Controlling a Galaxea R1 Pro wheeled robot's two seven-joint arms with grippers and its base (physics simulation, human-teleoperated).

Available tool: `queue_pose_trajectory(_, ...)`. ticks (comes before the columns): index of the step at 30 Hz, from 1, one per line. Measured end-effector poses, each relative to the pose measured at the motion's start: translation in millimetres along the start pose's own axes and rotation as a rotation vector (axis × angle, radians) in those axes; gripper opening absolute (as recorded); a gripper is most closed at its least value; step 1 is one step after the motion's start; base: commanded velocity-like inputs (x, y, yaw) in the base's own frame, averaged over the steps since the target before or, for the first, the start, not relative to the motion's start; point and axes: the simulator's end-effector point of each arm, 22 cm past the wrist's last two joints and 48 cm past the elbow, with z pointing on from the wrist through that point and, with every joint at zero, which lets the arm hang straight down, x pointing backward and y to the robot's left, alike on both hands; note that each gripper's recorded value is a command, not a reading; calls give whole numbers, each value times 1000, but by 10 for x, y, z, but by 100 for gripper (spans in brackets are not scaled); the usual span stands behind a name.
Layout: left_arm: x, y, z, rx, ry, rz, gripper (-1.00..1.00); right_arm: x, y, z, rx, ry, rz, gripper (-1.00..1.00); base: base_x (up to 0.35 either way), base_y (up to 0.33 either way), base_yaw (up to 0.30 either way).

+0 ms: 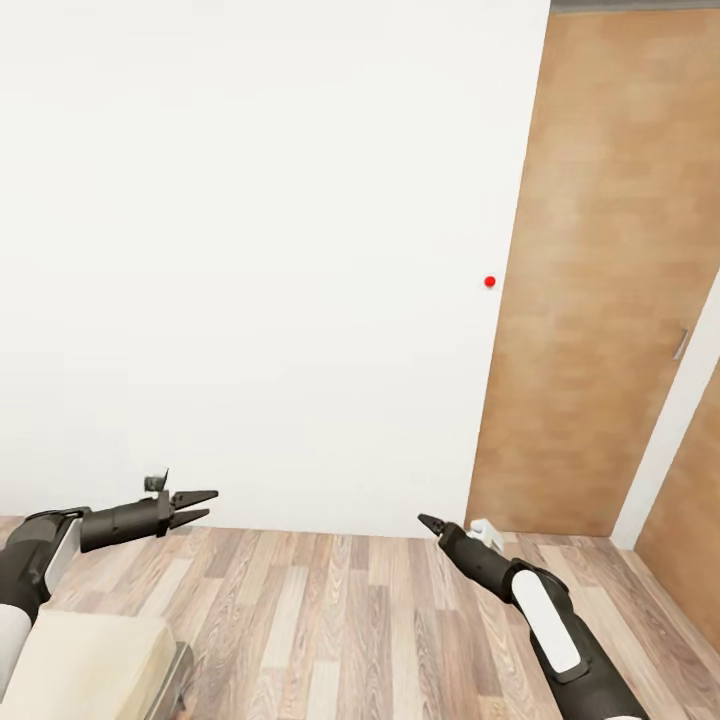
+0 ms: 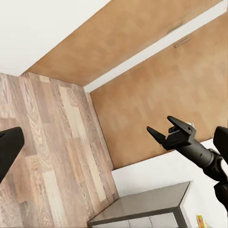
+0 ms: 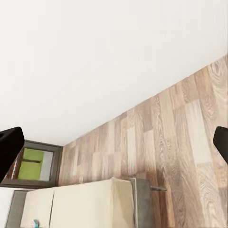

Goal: Put all the toys in the child's room - the three board games (two on the bed and one on the table), the two jigsaw puzzles on the table, and the tennis ball on the table - inside the toy box on the table in the child's room.

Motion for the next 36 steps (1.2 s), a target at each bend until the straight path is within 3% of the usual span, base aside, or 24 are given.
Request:
queue_pose_trajectory(6,3,139,5,-63,0,-2,100,-43,-34,-9,11,-12,-16,100,303,-47,23)
queue_pose_trajectory(18,45,281,43,-107,8,-12,100,-59,-122,-2,27,-16,-18,100,306,-140,2)
queue_pose_trajectory(22,63,415,42,-157,12,-18,100,-50,-150,15,32,-12,-18,100,264,-187,0)
queue_pose_trajectory(36,138,603,100,-202,26,-36,100,87,-446,149,120,39,11,100,46,-36,0)
